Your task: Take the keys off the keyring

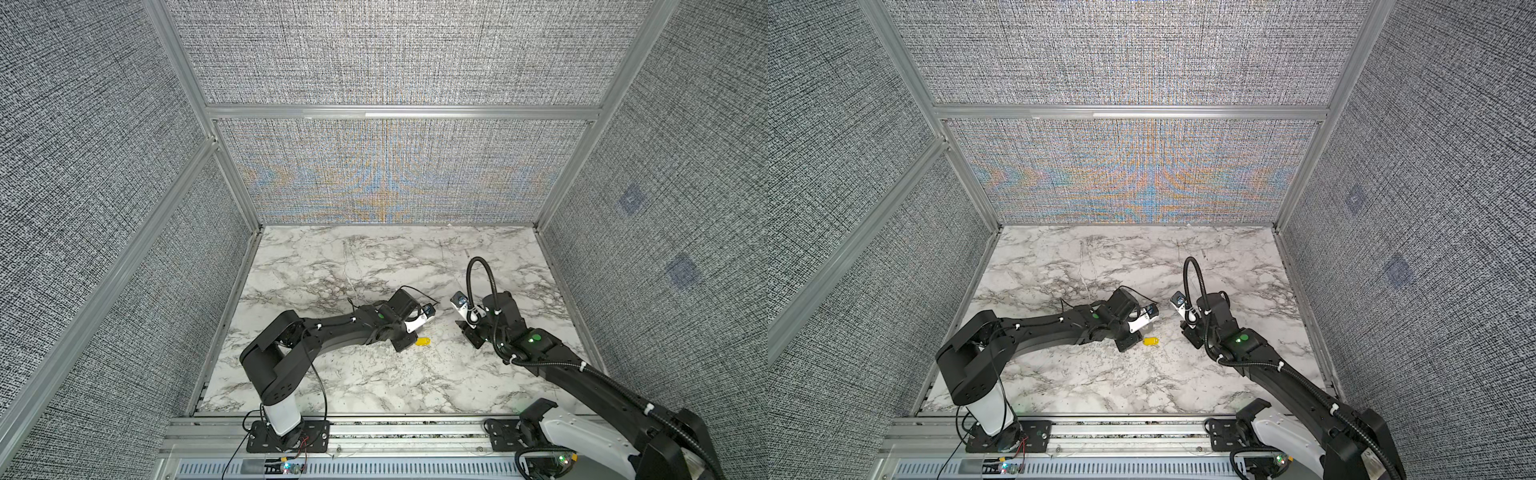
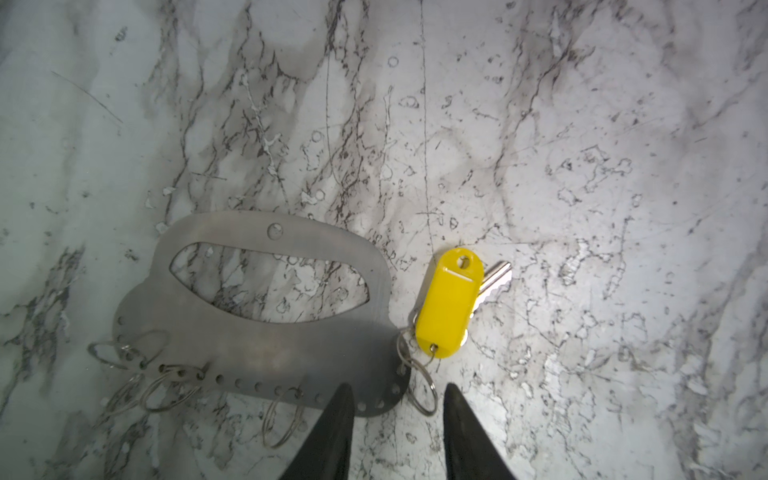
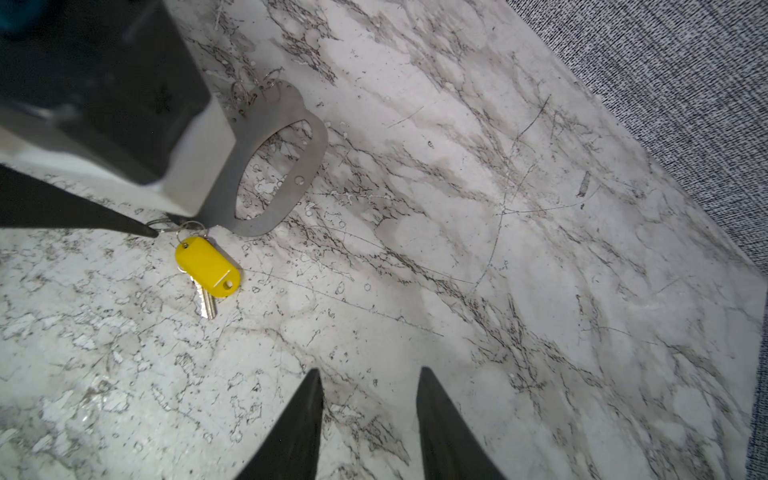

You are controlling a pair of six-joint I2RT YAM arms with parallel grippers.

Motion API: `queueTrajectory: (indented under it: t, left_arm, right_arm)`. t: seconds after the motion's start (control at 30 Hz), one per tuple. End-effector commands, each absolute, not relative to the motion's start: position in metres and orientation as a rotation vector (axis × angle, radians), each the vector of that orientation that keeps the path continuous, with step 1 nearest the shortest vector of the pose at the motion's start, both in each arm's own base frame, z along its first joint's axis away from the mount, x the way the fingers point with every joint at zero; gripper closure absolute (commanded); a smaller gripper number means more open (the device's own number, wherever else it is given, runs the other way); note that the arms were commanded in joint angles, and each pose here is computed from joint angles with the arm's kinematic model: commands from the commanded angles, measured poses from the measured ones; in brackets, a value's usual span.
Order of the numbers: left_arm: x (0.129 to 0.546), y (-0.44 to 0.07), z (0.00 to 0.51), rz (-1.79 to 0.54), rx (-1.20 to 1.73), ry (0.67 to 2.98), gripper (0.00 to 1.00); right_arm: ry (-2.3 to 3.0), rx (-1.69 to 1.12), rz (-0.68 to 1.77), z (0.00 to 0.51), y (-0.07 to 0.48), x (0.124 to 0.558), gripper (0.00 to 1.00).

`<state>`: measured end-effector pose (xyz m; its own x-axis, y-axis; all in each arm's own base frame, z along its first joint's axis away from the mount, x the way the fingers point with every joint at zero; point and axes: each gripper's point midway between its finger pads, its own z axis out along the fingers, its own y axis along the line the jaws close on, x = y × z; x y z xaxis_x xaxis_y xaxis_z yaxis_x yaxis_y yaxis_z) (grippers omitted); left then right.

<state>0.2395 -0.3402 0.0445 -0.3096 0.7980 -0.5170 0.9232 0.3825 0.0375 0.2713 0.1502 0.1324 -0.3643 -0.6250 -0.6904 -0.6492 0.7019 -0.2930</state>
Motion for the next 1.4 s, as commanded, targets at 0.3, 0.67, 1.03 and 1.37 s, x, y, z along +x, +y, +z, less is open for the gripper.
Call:
queueTrajectory:
  t: [0.3,0.67,1.03,1.37]
  left_arm:
    - [0.235,-0.338,0.034,-0.338,1.513,2.268,0.58]
    - [0.238,-0.339,0.029,-0.272,1.526,2.306,0.59]
    - [0.244,-0.336,0.030,-0.208,1.535,2.316,0.64]
    - [0.254,-0.325,0.033,-0.108,1.495,2.339,0.65]
  right_arm:
    - [2.080,-0.922,0.019,0.138,0.144,0.274,0.60]
    - [2.081,-0.909,0.006,0.140,0.144,0.278,0.60]
    - [2.080,-0.897,0.008,0.140,0.146,0.283,0.60]
    - [2.074,-0.884,0.016,0.144,0.148,0.287,0.60]
